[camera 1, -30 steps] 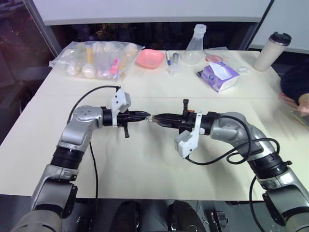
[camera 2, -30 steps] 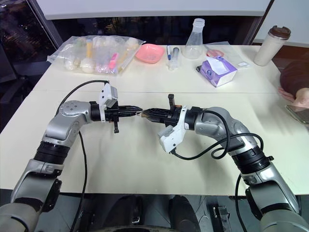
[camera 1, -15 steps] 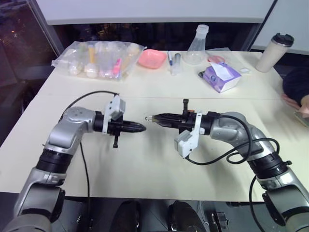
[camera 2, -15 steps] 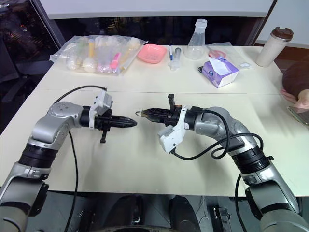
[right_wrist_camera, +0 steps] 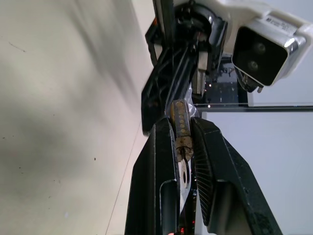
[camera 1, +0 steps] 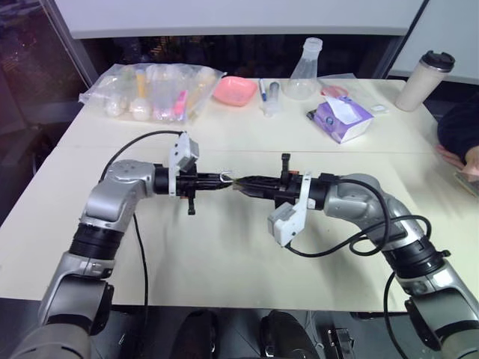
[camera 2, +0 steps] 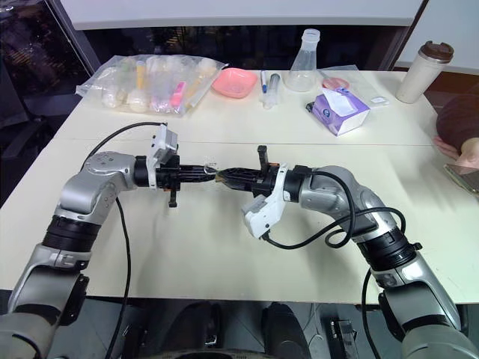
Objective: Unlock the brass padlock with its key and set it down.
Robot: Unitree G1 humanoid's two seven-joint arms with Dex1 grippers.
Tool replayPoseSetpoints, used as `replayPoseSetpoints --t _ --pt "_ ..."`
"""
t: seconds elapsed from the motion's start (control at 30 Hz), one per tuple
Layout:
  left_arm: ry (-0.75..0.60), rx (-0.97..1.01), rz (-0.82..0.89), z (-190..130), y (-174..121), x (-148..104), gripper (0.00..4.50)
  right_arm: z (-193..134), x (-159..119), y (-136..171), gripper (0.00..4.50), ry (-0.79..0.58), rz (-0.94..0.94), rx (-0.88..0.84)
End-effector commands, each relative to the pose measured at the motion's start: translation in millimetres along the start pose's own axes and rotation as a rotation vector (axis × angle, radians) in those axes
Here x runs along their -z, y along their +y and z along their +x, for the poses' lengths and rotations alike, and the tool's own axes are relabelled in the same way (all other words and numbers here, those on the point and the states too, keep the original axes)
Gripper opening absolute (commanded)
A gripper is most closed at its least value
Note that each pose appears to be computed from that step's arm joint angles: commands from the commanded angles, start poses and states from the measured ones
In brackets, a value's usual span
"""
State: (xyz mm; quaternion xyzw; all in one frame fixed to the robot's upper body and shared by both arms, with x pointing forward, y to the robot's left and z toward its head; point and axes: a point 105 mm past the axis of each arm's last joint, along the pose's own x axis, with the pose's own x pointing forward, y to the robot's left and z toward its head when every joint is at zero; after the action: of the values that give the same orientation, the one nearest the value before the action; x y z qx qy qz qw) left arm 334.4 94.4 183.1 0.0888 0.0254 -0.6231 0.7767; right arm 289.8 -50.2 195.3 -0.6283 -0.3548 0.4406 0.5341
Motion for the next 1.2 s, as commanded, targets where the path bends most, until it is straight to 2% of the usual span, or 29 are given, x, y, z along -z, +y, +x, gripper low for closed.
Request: replayPoseSetpoints --t 0.03,0.17,0.27,0.4,0.5,0.7,0.9,1.03,1.07,1.2 --pt "-0.037 -0.027 0.06 -5 5 -16 0.02 -1 -8 -8 0.0 -0.026 -0.017 0.028" --pt "0.031 -0.012 0.074 -13 1 -4 0.02 -1 -5 -3 0.0 -0.022 0.004 0.017" --pt "0.133 -0.069 0.105 -37 9 16 0.02 2 0 5 0.0 -0.012 0.028 0.015" --pt "0.191 -0.152 0.115 -62 21 25 0.02 7 8 17 0.0 0.0 0.08 0.017" --pt "0.183 -0.185 0.115 -69 24 20 0.02 12 15 30 0.0 0.014 0.138 0.016" --pt "0.131 -0.194 0.115 -62 15 7 0.02 20 30 59 0.0 0.05 0.328 0.006" --pt "0.123 -0.202 0.111 -60 10 5 0.02 24 34 92 0.0 0.06 0.344 -0.071" --pt "0.1 -0.199 0.101 -58 7 0 0.02 25 32 98 0.0 0.05 0.334 -0.084" --pt "0.093 -0.194 0.097 -57 5 -1 0.0 24 29 100 0.97 0.035 0.3 -0.1" --pt "0.093 -0.176 0.096 -54 0 -2 0.0 18 19 103 2.95 0.0 0.23 -0.12"
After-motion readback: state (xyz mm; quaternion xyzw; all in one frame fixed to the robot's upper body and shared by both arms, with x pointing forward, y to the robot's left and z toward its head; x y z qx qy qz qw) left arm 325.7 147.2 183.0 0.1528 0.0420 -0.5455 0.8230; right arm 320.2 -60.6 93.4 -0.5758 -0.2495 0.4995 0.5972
